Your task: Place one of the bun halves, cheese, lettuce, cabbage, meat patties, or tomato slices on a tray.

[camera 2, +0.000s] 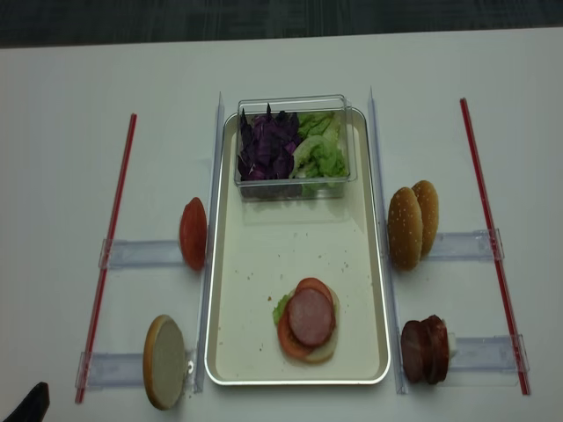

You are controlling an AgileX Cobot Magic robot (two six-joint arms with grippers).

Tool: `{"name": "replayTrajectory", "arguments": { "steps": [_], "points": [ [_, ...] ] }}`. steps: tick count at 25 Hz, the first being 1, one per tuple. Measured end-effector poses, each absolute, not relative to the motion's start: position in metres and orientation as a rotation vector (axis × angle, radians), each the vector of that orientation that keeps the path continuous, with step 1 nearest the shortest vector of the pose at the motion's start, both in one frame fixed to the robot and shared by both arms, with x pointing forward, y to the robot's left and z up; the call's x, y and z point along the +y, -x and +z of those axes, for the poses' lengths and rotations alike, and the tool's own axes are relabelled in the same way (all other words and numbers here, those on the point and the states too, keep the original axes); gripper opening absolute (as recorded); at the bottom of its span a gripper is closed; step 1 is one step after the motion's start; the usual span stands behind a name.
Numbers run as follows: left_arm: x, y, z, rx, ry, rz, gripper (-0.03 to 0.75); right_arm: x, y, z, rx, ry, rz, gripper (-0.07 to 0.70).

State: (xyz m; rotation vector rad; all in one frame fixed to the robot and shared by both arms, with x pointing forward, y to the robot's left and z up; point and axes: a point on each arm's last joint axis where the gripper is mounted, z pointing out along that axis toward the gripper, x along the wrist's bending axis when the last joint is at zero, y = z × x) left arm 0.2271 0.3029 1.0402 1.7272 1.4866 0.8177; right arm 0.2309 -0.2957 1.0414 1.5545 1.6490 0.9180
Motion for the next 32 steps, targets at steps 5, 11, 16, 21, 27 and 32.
{"name": "replayTrajectory", "arguments": {
  "steps": [5, 11, 16, 21, 27, 32],
  "points": [
    [0.3029, -0.2271, 1.0402, 1.487, -1.727, 0.818, 0.383, -0.2957, -0.2309, 1.0414, 1.649, -1.554, 0.918, 0.543],
    [0.3029, -0.2271, 1.0402, 1.487, -1.727, 0.818, 0.383, -0.2957, -0.2309, 1.0414, 1.649, -1.554, 0.918, 0.543],
    [0.3029, -0.2271, 1.0402, 1.487, -1.727, 0.818, 0.383, -0.2957, -0.2309, 1.0414, 1.649, -1.554, 0.918, 0.543],
    [0.3029, -0.2271, 1.0402, 1.487, -1.727, 0.818, 0.383, -0.2957, -0.2309, 1.0414, 1.649, -1.554, 0.918, 0.543],
    [0.3029, -0.2271, 1.0402, 1.487, -1.727, 0.818, 0.383, -0.2957, -0.2309, 1.0414, 1.649, -1.554, 0.918, 0.543],
    [0.3029, -0.2271, 1.0402, 1.487, -1.727, 0.818, 0.383, -0.2957, -0.2309, 1.0414, 1.648, -1.556, 0.919, 0.543]
  ]
}}
